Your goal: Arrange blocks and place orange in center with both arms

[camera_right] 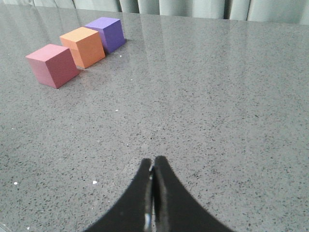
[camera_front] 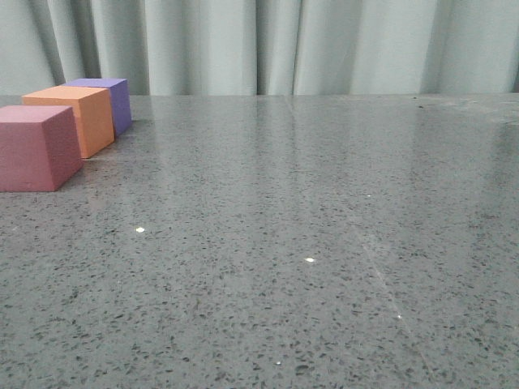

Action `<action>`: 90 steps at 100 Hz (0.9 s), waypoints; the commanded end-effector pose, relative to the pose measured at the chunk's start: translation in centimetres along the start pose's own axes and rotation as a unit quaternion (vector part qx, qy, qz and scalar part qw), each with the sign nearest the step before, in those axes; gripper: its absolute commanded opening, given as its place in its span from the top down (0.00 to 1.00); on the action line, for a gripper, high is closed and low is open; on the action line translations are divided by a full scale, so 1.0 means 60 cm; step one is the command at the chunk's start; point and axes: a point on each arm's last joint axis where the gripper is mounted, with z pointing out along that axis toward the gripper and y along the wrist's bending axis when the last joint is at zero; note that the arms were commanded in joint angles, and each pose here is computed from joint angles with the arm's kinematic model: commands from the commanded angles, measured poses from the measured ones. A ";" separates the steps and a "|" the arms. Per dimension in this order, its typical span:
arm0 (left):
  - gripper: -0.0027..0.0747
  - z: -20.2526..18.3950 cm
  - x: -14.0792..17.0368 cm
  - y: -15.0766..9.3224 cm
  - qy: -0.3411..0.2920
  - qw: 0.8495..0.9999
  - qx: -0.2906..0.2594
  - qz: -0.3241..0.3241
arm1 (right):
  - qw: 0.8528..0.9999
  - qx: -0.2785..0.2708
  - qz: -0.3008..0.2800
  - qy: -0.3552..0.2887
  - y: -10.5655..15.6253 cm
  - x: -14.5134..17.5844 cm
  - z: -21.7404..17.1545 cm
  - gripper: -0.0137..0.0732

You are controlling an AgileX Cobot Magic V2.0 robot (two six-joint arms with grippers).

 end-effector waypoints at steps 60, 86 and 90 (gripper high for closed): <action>0.99 -0.010 0.085 0.021 -0.101 0.993 -0.054 0.030 | 0.999 -0.012 -0.007 -0.042 0.006 -0.023 -0.003 0.98; 0.99 -0.010 0.085 0.021 -0.101 0.993 -0.054 0.030 | 0.999 -0.012 -0.007 -0.042 0.006 -0.023 -0.003 0.98; 0.99 -0.010 0.085 0.021 -0.101 0.993 -0.054 0.030 | 0.999 -0.012 -0.007 -0.042 0.006 -0.023 -0.003 0.98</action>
